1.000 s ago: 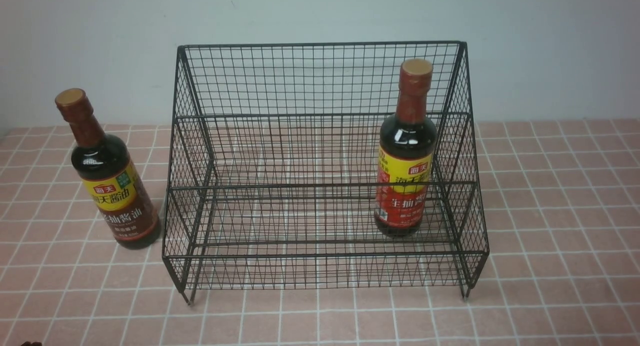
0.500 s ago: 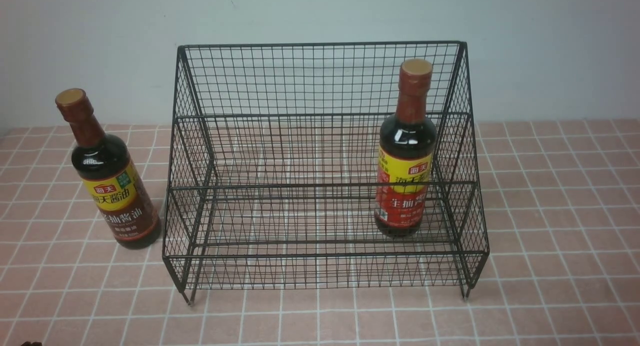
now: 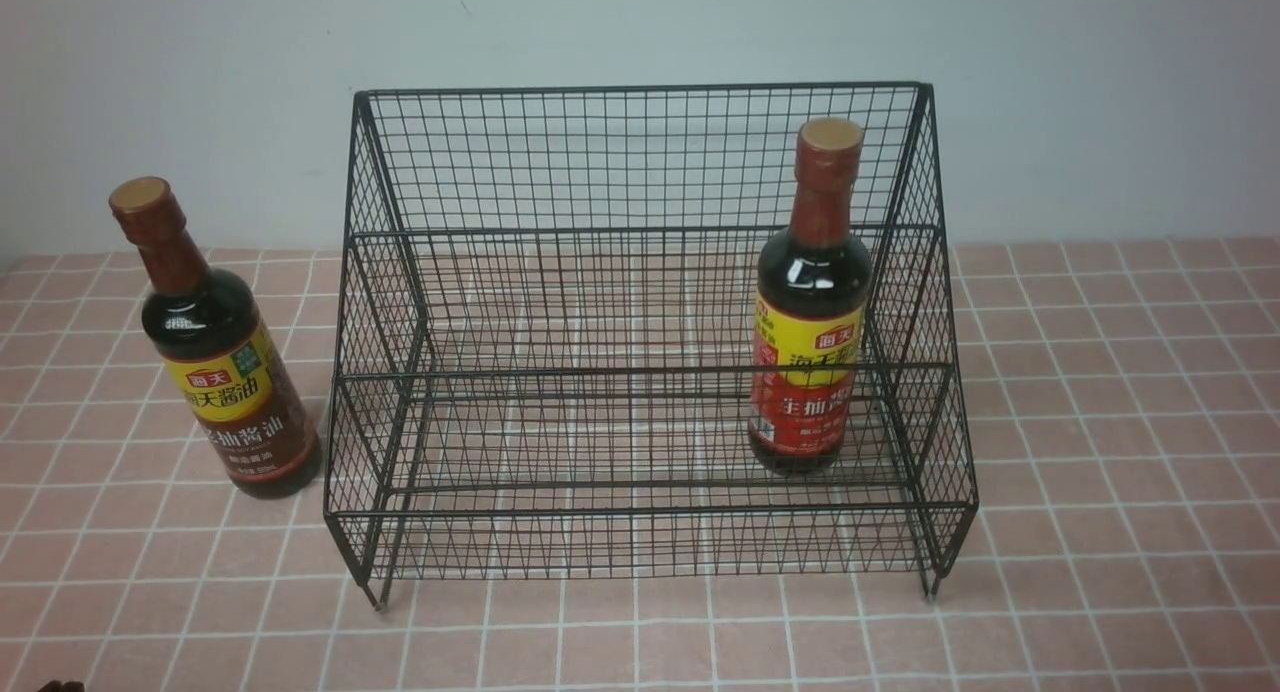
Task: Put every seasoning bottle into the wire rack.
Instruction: Use the left arm to grab the condiment bottle closest to it
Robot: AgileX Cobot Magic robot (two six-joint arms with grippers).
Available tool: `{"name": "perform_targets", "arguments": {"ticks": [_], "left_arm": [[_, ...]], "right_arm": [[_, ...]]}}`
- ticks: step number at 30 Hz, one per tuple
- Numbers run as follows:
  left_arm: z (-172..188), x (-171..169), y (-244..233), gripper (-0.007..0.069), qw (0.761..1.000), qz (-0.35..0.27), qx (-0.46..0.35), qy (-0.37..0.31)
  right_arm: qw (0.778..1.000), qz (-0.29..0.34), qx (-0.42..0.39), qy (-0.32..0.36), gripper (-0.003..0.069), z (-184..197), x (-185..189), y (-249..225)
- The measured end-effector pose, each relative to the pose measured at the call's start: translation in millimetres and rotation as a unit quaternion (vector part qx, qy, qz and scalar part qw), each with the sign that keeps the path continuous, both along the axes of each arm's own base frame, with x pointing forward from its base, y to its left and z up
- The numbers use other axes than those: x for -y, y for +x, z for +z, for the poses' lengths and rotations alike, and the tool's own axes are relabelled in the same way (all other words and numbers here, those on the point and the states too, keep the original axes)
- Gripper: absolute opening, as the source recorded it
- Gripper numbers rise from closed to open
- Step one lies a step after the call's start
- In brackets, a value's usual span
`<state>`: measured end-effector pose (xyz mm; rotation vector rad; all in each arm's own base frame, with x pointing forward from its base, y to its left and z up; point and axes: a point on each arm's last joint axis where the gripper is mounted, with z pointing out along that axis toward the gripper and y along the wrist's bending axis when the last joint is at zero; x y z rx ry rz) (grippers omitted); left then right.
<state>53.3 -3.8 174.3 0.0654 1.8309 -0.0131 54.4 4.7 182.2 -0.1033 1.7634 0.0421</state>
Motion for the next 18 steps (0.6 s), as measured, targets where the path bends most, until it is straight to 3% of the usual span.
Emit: {"name": "perform_targets", "arguments": {"ticks": [5,10,13,18], "left_arm": [[22.3,-1.4,3.2,-0.0007,0.988,0.02,0.121,-0.094],[52.0,-13.3,-2.0,-0.0007,0.941,0.067,0.288,-0.163],[66.3,-18.5,-7.2,-0.0007,0.915,0.085,0.363,-0.154],[95.4,-11.4,15.7,-0.0007,0.943,0.059,0.321,-0.061]], "right_arm": [[1.0,0.0,0.0,0.0,-0.0008,0.0,0.0,0.0],[1.0,0.0,0.0,0.0,-0.0008,0.0,0.0,0.0],[1.0,0.0,0.0,0.0,-0.0008,0.0,0.0,0.0],[1.0,0.0,0.0,0.0,-0.0008,0.0,0.0,0.0]]}}
